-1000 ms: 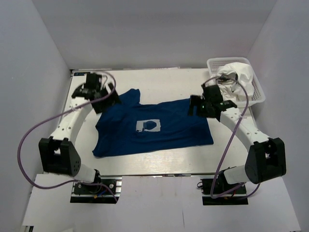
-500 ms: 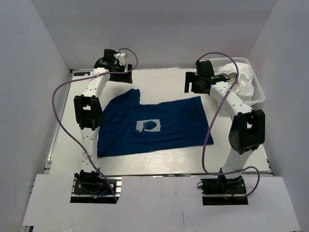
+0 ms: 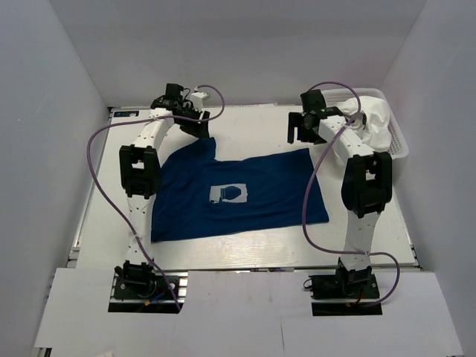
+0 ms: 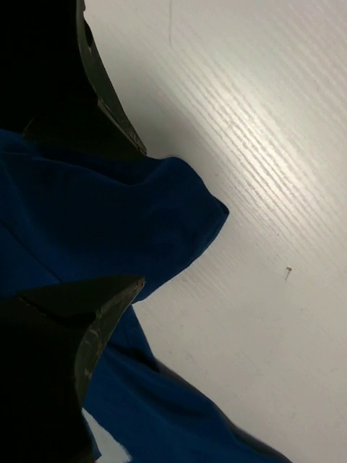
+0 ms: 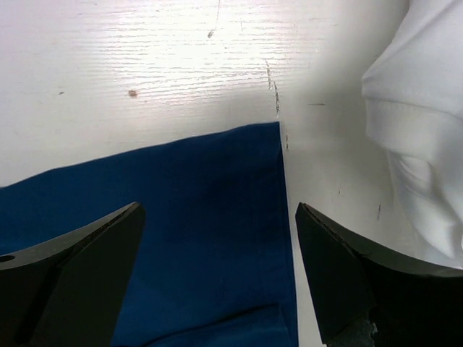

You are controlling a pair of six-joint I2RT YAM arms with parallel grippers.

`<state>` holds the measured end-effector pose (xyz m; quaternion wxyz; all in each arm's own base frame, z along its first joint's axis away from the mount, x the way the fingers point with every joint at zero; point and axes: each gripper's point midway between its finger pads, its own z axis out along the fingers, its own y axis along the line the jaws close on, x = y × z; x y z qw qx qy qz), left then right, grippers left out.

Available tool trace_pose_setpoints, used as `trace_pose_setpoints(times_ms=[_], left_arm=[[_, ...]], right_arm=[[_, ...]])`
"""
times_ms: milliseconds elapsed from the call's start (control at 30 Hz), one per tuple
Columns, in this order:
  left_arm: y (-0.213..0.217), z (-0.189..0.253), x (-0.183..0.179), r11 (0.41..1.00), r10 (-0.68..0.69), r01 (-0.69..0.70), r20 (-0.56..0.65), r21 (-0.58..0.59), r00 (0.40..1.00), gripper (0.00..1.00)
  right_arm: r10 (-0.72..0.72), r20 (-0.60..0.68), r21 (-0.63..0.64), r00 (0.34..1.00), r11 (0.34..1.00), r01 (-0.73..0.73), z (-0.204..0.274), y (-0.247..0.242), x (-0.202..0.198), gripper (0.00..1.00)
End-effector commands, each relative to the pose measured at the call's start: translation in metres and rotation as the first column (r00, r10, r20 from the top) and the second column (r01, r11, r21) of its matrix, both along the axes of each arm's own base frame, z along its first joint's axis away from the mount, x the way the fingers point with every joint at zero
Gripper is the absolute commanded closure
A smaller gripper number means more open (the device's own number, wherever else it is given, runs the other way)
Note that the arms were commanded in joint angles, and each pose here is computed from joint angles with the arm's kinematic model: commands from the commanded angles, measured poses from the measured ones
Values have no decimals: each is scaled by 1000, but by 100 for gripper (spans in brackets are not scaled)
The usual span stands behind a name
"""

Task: Fold and stack the t-shirts

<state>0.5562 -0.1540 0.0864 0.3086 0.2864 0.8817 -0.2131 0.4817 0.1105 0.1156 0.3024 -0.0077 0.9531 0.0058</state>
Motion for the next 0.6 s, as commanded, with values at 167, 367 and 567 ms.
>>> trace_pose_setpoints(times_ms=[167, 367, 567], left_arm=[[-7, -24, -8, 998, -68, 68, -39, -2, 997, 28], [3, -45, -4, 999, -1, 5, -62, 52, 998, 65], [-3, -18, 10, 1000, 30, -30, 27, 1, 999, 92]], right_arm=[[-7, 5, -15, 1000, 1000, 7, 3, -3, 19, 10], [-41, -11, -8, 999, 999, 41, -11, 0, 34, 10], [-70, -37, -22, 997, 997, 70, -30, -2, 43, 10]])
